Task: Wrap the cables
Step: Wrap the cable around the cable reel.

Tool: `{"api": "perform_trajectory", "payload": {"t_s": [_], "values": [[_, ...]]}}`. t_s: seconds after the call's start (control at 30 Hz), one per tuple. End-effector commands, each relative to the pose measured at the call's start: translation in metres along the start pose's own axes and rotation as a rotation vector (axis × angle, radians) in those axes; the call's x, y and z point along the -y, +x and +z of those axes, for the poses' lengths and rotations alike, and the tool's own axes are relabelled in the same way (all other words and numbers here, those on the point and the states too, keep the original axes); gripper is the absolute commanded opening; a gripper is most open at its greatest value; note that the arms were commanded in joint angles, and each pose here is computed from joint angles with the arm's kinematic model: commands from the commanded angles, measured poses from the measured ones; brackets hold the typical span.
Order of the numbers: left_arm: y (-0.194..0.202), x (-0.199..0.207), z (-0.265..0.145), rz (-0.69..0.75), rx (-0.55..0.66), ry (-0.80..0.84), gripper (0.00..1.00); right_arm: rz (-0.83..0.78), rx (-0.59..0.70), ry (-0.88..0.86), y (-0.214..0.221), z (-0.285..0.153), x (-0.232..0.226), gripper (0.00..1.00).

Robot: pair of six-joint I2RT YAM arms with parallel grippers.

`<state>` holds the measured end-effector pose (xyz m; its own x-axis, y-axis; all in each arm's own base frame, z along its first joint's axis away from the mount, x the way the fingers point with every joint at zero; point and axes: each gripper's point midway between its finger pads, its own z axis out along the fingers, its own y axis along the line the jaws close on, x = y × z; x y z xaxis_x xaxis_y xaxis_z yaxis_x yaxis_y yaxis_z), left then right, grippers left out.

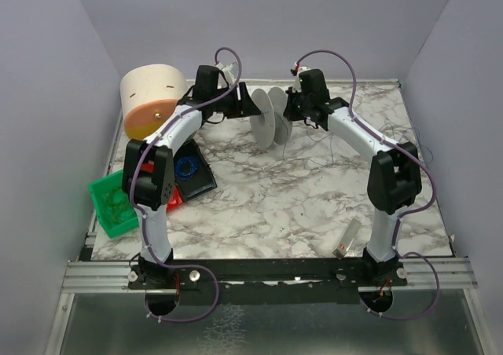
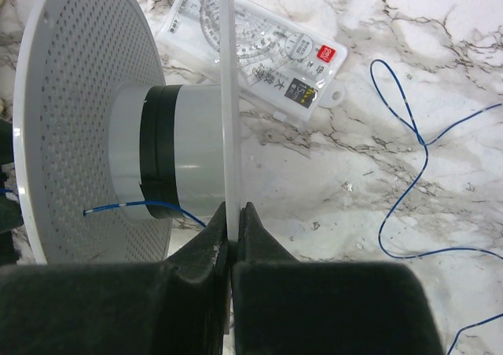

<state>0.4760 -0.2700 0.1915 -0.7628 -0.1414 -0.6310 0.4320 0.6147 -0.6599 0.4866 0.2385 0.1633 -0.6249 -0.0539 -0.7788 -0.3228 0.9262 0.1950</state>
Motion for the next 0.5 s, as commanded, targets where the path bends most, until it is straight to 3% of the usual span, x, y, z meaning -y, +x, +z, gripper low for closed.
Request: {"api": "perform_trajectory", "payload": {"t_s": [0.0,0.27,0.47], "values": [[-0.022,0.001,-0.035,0.082,0.043,-0.132,0.61,0.020,0.044,-0.034,-0.018,-0.012,-0.010,0.01],[-0.057,0.026,-0.065,0.157,0.149,-0.174,0.76,0.044,0.031,-0.049,-0.015,-0.009,-0.014,0.01],[-0.045,0.026,-0.053,0.131,0.106,-0.166,0.77,0.050,0.029,-0.048,-0.015,-0.010,-0.014,0.01]]}}
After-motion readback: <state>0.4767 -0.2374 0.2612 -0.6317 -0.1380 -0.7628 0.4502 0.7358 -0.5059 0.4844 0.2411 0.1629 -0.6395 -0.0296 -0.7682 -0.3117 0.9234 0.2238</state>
